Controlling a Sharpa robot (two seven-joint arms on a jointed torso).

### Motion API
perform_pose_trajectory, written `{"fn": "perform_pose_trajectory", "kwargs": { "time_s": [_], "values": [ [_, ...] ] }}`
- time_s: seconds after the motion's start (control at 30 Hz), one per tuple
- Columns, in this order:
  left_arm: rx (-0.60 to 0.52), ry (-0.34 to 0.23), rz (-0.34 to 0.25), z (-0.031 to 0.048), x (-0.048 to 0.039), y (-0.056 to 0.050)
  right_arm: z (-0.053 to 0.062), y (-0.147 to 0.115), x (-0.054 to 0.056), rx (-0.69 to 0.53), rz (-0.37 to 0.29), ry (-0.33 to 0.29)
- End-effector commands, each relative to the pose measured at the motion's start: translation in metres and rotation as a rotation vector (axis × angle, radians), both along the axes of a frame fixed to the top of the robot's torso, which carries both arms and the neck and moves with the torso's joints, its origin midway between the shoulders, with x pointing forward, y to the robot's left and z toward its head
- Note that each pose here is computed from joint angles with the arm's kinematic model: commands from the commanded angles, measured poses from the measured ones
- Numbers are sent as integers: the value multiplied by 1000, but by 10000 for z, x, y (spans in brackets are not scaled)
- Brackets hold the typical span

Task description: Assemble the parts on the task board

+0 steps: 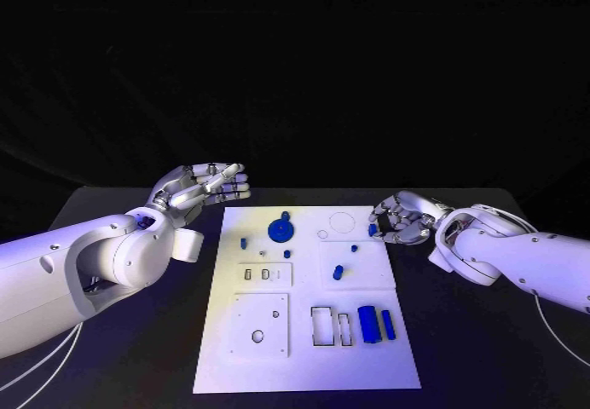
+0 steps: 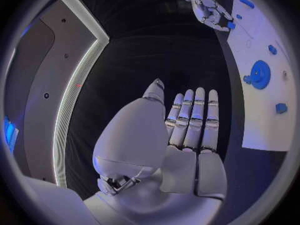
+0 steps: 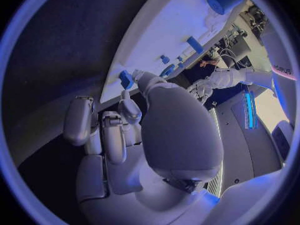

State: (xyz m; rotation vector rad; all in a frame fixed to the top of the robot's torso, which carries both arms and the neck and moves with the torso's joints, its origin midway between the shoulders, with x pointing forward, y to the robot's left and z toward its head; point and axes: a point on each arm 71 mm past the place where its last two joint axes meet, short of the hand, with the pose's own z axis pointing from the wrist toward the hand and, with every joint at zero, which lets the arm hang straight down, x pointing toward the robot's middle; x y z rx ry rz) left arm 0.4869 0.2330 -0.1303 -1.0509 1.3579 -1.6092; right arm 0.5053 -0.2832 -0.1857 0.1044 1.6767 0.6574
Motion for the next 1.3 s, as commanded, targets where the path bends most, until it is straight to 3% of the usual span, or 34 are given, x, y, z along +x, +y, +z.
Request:
{"fn": "perform_pose_trajectory", "kwargs": {
  "time_s": [0.03, 0.77, 1.1, 1.3],
  "values": [
    [-10, -5, -18, 12, -7, -19, -28, 12, 1, -16, 2, 8],
    [-10, -5, -17, 12, -7, -11, -75, 65, 12, -21, -3, 3],
    [-9, -4, -16, 11, -6, -4, -11, 33, 17, -28, -67, -93],
    [-9, -3, -16, 9, -5, 1, 19, 79, -11, -27, -66, -126]
  ]
}}
